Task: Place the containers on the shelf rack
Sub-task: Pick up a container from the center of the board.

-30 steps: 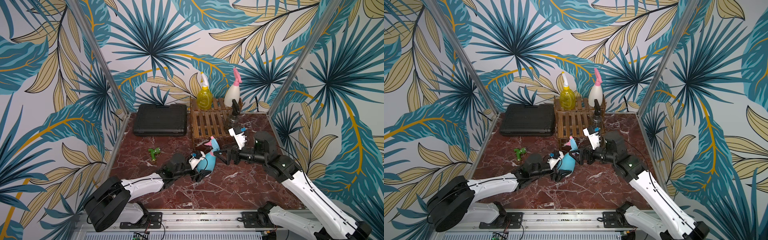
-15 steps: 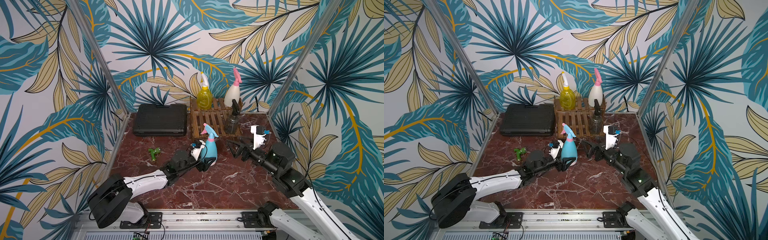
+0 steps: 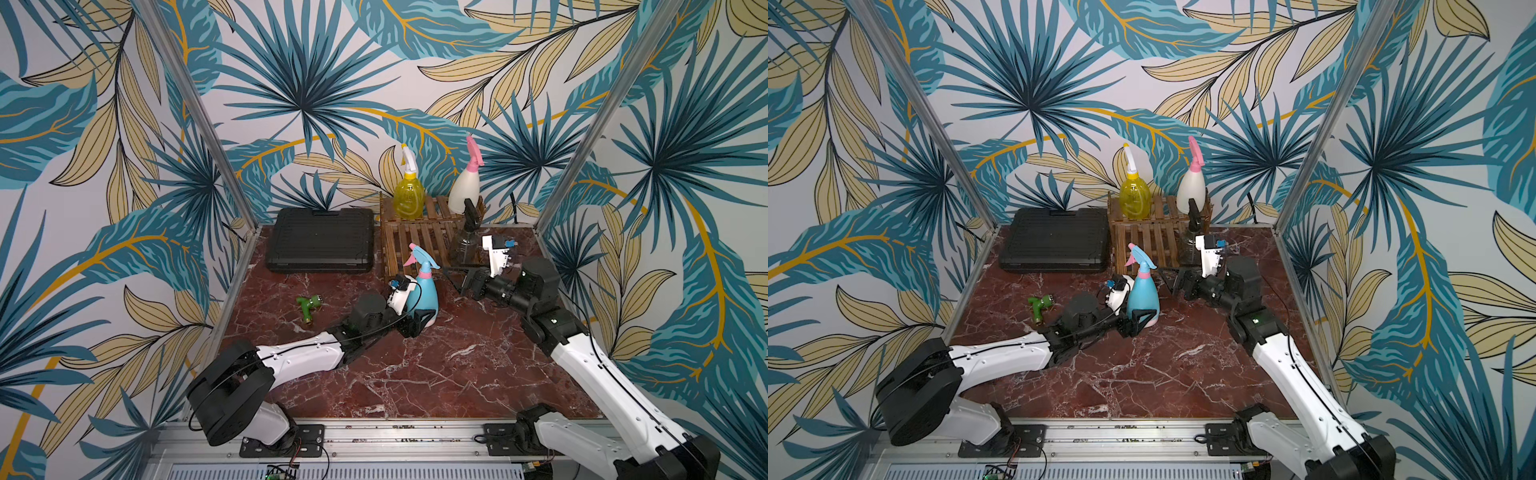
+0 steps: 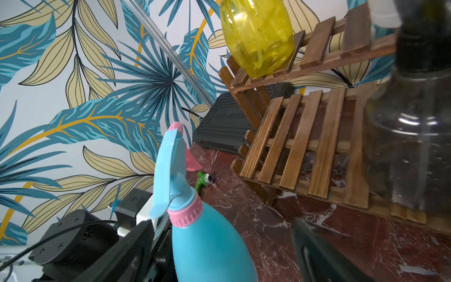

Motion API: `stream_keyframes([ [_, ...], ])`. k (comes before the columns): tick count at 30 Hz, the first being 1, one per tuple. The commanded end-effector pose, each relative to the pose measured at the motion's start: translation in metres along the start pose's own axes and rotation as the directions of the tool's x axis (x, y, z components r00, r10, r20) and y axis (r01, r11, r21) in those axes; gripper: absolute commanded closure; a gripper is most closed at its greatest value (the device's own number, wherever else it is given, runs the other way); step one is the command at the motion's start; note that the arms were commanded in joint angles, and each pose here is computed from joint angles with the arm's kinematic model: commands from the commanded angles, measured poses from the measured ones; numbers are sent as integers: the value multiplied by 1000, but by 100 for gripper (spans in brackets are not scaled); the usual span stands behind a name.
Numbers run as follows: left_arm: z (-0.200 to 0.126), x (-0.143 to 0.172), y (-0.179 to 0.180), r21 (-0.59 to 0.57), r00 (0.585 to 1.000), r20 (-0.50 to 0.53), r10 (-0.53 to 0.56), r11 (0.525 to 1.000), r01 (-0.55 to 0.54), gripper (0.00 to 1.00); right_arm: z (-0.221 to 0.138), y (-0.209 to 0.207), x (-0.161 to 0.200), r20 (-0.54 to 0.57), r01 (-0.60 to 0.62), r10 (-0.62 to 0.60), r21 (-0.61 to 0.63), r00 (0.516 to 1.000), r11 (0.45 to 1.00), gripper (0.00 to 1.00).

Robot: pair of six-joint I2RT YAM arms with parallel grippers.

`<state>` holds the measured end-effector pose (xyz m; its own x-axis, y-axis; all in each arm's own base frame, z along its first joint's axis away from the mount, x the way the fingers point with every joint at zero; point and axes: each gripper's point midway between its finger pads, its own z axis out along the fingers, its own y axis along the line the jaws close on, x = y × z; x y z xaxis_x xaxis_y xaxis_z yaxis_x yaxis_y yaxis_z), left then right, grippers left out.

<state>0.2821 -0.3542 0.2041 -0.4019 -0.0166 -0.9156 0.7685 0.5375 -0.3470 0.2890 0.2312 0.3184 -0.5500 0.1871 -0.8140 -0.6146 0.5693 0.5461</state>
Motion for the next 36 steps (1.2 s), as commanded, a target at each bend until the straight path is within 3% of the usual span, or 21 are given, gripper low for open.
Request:
stream_keyframes([
  [1,9,-12,0,-10,1000,9,-16,1000,17,27,-3,28,-22,46,55,-50,-111,998,992,6],
  [5,15,-13,-3,11,1000,8,-15,1000,15,27,4,22,-21,23,54,-52,-95,998,994,10],
  [13,18,-11,-8,39,1000,-6,1,999,-1,26,24,15,-21,-28,57,-59,-75,998,996,43],
  [25,20,-9,-8,35,1000,-29,11,999,-10,26,38,20,-10,-91,92,-97,-51,991,994,50],
  [36,19,-11,-11,45,999,-21,25,999,-24,25,45,11,2,-147,140,-132,44,980,989,80],
])
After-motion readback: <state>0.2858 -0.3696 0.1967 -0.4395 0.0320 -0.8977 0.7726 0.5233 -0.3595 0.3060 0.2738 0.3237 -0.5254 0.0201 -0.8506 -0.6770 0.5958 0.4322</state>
